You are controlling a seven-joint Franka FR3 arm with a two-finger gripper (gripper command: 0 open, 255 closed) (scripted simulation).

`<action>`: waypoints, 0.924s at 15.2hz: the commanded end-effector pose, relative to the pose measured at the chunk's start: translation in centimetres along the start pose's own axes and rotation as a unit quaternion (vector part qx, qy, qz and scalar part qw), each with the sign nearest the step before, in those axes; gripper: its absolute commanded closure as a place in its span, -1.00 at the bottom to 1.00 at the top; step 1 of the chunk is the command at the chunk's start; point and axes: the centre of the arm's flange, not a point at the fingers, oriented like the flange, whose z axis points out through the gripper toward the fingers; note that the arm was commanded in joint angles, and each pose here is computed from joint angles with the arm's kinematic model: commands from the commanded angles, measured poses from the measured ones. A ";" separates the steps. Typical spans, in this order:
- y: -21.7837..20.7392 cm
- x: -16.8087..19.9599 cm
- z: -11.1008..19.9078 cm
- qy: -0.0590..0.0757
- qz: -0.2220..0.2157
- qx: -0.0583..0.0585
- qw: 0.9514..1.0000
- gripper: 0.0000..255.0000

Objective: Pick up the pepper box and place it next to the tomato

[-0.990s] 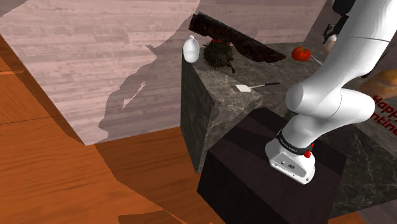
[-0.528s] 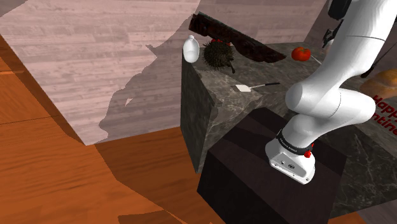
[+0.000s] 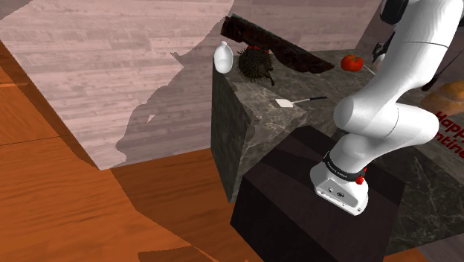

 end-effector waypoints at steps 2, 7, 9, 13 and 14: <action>0.1 -0.3 1.6 0.000 0.000 0.000 1.000 1.00; 0.1 -0.7 4.2 0.000 0.000 0.000 1.000 1.00; 0.1 -0.9 5.2 0.000 0.000 0.000 1.000 1.00; 0.1 -1.2 7.3 0.000 0.000 0.000 1.000 1.00; 0.1 -1.3 7.7 0.000 0.000 0.000 1.000 1.00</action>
